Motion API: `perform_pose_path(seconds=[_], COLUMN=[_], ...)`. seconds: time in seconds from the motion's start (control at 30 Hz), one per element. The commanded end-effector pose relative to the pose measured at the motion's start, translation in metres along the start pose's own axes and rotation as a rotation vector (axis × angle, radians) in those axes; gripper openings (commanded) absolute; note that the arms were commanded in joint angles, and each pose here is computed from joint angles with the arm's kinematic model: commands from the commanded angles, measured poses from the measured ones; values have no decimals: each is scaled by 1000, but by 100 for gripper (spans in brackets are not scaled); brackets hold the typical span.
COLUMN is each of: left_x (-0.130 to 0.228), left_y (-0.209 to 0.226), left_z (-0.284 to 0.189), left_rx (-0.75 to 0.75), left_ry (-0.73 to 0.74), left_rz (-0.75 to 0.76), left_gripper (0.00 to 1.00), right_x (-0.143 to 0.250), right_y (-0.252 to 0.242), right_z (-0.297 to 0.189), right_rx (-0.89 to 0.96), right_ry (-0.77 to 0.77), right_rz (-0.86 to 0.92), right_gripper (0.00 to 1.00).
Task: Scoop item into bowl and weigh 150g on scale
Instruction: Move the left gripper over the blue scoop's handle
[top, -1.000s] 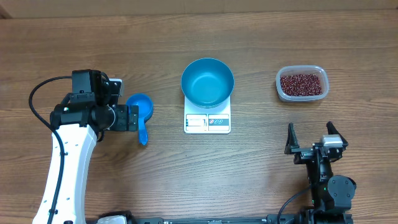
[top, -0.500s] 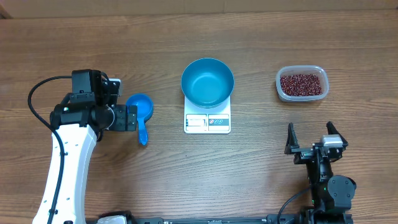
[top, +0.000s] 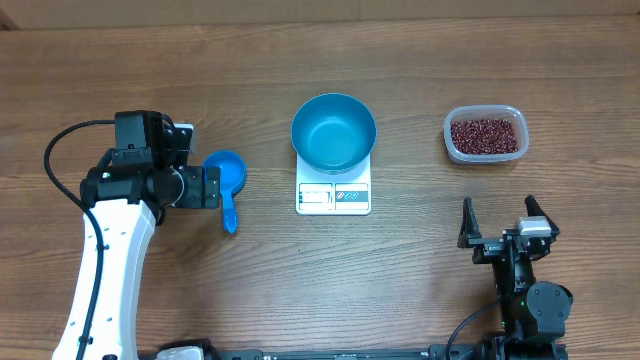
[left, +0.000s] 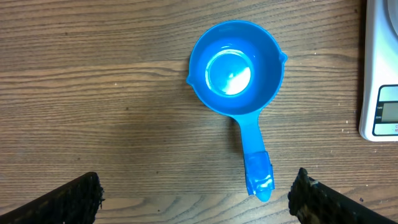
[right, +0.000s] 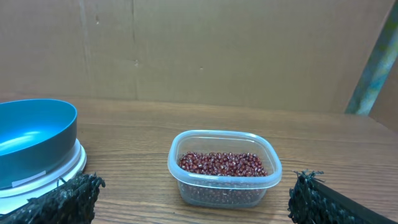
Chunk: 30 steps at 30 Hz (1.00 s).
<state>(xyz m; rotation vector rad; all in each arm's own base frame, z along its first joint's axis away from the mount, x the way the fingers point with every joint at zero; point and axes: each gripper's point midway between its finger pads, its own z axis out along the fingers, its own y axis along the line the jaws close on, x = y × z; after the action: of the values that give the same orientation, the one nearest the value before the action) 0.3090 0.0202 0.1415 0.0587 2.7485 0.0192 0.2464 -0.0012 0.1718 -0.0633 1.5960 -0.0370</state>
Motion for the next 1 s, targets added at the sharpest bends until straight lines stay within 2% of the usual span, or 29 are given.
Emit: perform_pose_path(seconds=[0.0, 0.97], left_x=[-9, -6], left_y=[1, 0], left_z=[-5, -5], left_rx=[-2, 0], left_ry=[-22, -12], left_rz=[27, 14], left_gripper=[100, 99], right_x=[1, 1], right_y=[0, 0], right_z=[0, 0], right_rx=[-2, -2], right_ry=[-6, -6], right_rz=[-5, -5], right_gripper=[100, 100])
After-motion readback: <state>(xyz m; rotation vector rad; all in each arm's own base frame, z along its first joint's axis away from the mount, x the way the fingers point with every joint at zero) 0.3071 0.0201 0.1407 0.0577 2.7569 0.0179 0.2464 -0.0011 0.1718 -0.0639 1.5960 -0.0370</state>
